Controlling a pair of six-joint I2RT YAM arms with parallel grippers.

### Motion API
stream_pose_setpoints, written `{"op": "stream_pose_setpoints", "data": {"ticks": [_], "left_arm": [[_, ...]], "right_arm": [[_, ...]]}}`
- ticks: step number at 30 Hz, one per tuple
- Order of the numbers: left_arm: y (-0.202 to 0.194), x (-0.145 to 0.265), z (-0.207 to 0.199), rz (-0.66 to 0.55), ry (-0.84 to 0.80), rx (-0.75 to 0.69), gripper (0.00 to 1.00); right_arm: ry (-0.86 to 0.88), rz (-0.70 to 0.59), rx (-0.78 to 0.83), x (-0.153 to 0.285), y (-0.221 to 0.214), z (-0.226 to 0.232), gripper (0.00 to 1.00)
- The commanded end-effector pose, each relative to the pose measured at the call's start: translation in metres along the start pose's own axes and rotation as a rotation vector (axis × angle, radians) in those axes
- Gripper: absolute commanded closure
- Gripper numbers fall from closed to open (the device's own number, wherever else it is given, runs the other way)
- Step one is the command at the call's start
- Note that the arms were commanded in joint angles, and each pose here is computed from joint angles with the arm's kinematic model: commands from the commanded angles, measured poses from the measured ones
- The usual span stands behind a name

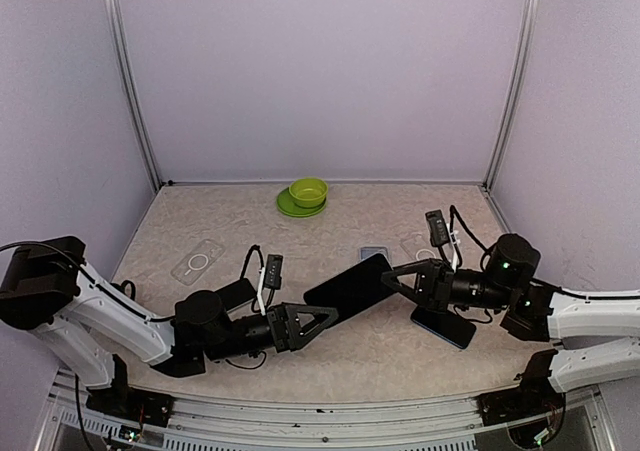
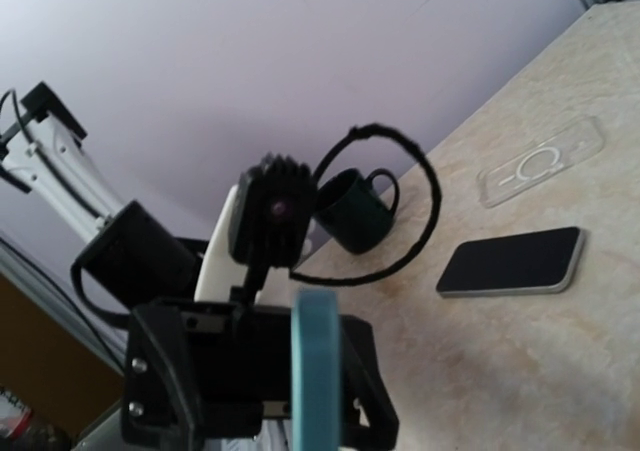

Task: Put the phone into the phone case
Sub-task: Pass from the right arm to the left

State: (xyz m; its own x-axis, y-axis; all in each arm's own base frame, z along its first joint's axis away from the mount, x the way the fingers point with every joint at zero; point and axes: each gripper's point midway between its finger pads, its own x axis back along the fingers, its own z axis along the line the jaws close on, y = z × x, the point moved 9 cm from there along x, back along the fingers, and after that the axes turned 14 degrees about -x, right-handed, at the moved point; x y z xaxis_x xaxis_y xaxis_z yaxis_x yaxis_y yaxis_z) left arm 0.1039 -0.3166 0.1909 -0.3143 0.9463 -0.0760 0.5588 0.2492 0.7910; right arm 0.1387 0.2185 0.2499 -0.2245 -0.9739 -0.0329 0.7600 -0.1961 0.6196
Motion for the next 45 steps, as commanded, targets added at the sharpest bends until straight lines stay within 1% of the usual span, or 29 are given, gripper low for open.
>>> {"op": "stream_pose_setpoints", "data": {"ticks": [1,8,12,20,26,32,39,45], "left_arm": [[0.008,-0.005,-0.007,-0.035,-0.071,0.005,0.22],[0.009,-0.004,-0.007,-0.049,-0.097,0.012,0.3],[0.009,-0.004,-0.008,-0.056,-0.119,0.02,0.37],[0.006,-0.004,-0.008,-0.063,-0.152,0.045,0.47],[0.005,-0.005,-0.008,-0.069,-0.164,0.055,0.52],[0.006,-0.003,-0.008,-0.078,-0.155,0.056,0.61],[0.006,-0.002,-0.006,-0.082,-0.144,0.063,0.78],[0.005,-0.001,-0.005,-0.082,-0.148,0.067,0.87]], "right_arm": [[0.092,-0.03,0.04,-0.002,0.001,0.012,1.0],[0.096,-0.016,0.019,-0.005,-0.005,0.005,1.0],[0.105,-0.028,0.011,-0.004,-0.007,0.003,1.0],[0.114,-0.041,-0.002,-0.006,-0.009,-0.002,1.0],[0.12,-0.042,-0.011,-0.008,-0.013,-0.005,1.0],[0.116,-0.037,-0.024,-0.009,-0.015,-0.009,1.0],[0.111,-0.039,-0.029,-0.009,-0.016,-0.011,0.99],[0.108,-0.036,-0.032,-0.01,-0.016,-0.011,0.98]]}}
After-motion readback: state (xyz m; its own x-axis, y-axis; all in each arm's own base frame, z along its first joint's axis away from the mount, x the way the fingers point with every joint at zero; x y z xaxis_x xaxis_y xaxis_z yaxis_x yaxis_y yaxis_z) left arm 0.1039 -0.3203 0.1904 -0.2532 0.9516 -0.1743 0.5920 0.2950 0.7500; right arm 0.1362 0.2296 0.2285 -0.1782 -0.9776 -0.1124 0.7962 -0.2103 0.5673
